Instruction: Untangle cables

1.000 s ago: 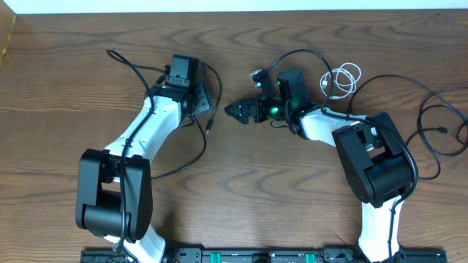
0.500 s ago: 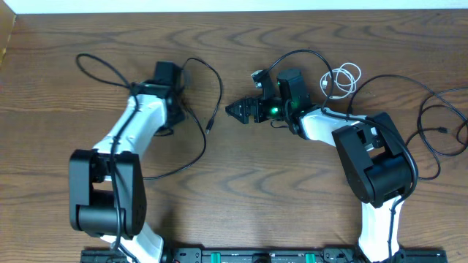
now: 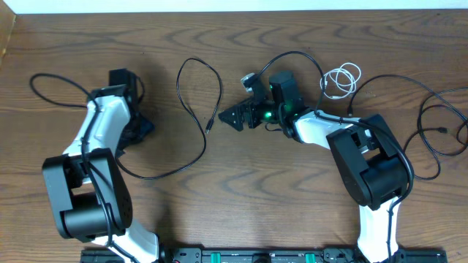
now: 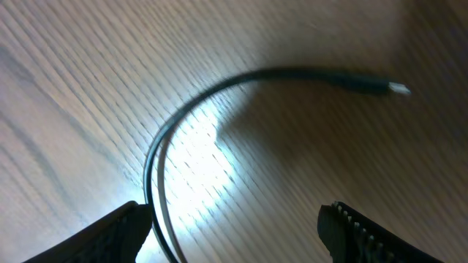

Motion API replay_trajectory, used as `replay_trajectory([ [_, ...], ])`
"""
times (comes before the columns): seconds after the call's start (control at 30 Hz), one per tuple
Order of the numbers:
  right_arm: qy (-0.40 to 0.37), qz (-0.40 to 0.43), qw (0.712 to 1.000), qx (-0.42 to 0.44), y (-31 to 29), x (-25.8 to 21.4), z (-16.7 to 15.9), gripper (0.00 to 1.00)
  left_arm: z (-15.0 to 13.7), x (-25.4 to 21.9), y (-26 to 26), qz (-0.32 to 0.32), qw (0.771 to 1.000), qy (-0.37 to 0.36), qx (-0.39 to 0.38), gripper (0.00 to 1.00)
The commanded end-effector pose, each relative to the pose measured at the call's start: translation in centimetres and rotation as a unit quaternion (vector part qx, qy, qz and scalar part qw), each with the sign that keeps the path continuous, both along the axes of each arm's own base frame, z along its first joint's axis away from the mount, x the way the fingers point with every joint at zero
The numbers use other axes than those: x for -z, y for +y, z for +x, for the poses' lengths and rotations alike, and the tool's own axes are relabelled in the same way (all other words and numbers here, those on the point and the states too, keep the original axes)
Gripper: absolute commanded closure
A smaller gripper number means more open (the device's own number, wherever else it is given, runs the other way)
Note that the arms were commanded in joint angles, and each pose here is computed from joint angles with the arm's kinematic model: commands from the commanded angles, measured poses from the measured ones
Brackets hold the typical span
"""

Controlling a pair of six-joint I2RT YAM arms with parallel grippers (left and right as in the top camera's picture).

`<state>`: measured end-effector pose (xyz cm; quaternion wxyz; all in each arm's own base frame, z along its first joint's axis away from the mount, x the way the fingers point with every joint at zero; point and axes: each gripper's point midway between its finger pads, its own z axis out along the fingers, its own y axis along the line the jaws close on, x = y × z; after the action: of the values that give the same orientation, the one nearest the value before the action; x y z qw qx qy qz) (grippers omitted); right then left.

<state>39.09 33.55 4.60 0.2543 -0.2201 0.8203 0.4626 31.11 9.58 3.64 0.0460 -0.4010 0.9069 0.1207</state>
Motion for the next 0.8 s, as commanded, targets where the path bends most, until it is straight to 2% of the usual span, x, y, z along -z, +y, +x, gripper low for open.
replay_trajectory([
  [0.0, -0.025, -0.003, 0.999, -0.037, 0.6, 0.5, -1.0, 0.01, -1.4, 1.7, -0.3, -0.038, 0.999, 0.018, -0.01, 0.22],
  [0.27, -0.043, 0.008, 0.997, -0.061, 1.3, 0.0, -1.7, 0.01, -3.2, 5.7, -1.8, -0.081, 0.997, 0.006, -0.012, 0.23],
  [0.4, -0.044, 0.007, 0.997, -0.06, 1.3, 0.0, -1.6, 0.01, -3.0, 7.1, -3.4, -0.122, 0.992, -0.02, -0.006, 0.44],
  [0.47, -0.044, 0.007, 0.997, -0.06, 1.3, 0.0, -1.6, 0.01, -2.6, 7.2, -4.2, -0.145, 0.989, -0.031, -0.004, 0.49],
  [0.63, -0.044, 0.007, 0.997, -0.06, 1.3, 0.0, -1.6, 0.01, -1.0, 6.8, -6.7, -0.217, 0.974, -0.067, 0.027, 0.52],
  [0.77, -0.044, 0.007, 0.997, -0.06, 1.3, 0.0, -1.6, 0.01, 0.0, 6.1, -8.7, -0.273, 0.956, -0.093, 0.054, 0.65],
])
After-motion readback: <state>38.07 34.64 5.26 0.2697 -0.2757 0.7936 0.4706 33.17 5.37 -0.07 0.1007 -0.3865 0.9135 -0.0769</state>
